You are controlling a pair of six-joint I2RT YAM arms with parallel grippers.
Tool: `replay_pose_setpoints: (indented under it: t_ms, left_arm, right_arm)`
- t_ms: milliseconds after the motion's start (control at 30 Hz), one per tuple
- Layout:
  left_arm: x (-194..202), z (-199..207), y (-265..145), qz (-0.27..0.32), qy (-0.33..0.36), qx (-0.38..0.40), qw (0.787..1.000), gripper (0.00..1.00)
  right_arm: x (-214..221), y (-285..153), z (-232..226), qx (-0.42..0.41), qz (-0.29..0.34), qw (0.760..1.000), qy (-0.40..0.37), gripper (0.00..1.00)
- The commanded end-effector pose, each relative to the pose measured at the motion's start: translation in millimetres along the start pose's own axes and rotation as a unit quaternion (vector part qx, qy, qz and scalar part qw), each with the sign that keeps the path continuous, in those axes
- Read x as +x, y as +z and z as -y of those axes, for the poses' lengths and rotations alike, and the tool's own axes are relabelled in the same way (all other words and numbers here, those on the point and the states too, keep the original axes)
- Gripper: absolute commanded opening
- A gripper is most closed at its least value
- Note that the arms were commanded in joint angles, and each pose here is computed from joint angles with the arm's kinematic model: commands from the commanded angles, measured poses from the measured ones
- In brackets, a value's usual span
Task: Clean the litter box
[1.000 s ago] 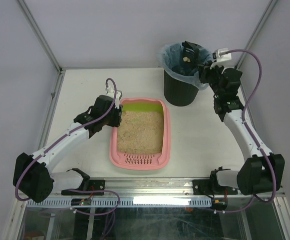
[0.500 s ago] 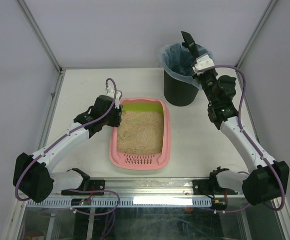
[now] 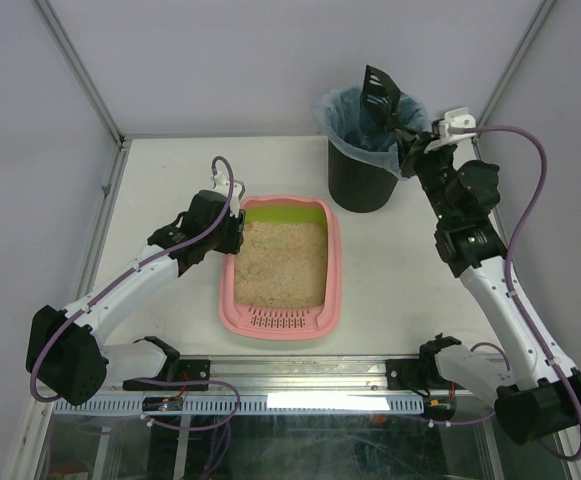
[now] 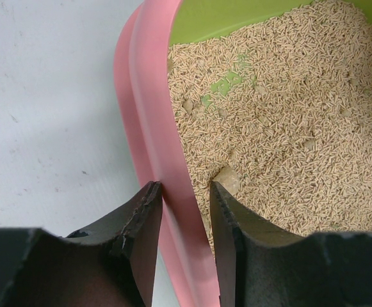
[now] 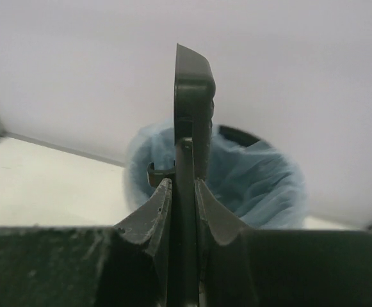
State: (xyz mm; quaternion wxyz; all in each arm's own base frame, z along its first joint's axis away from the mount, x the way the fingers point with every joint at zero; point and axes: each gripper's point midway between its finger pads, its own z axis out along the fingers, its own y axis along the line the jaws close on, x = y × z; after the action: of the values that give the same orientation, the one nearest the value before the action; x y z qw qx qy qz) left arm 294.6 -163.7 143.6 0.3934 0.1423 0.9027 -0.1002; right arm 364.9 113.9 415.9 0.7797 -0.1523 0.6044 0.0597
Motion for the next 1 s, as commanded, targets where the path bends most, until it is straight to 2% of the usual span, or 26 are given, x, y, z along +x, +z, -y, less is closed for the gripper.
replay_pose_setpoints:
  t_ms: [0,67,133,300,467,600,867,967]
  left_arm:
    - [-11,20,-4,0.018,0.003,0.049,0.999,0.35]
    - [-11,20,-4,0.018,0.004,0.049,0.999,0.35]
    - [-10,20,-3,0.015,0.004,0.049,0.999,0.35]
    - [-10,21,-2,0.015,0.004,0.05,0.999,0.35]
    - [-10,20,-2,0.014,0.004,0.049,0.999,0.35]
    - [-9,20,-2,0.015,0.004,0.046,0.999,0.35]
    - [-10,20,-3,0.017,0.004,0.047,0.999,0.35]
    - [-11,19,-4,0.018,0.003,0.046,0.999,0.35]
  right_arm:
    - [-22,-30,-35,-0.042,-0.045,0.966,0.252,0.0]
    - [-9,-43,-65,-0.089,-0.09,0.932,0.339,0.0]
    - [2,-54,-90,-0.122,-0.133,0.902,0.392,0.0]
    - [36,-79,-149,-0.18,-0.267,0.841,0.435,0.0]
    - [67,-97,-184,-0.177,-0.421,0.796,0.398,0.0]
    - [87,-104,-198,-0.141,-0.511,0.78,0.332,0.0]
    - [118,-97,-222,-0.092,-0.603,0.755,0.241,0.0]
    - [137,-97,-231,-0.072,-0.638,0.738,0.209,0.0]
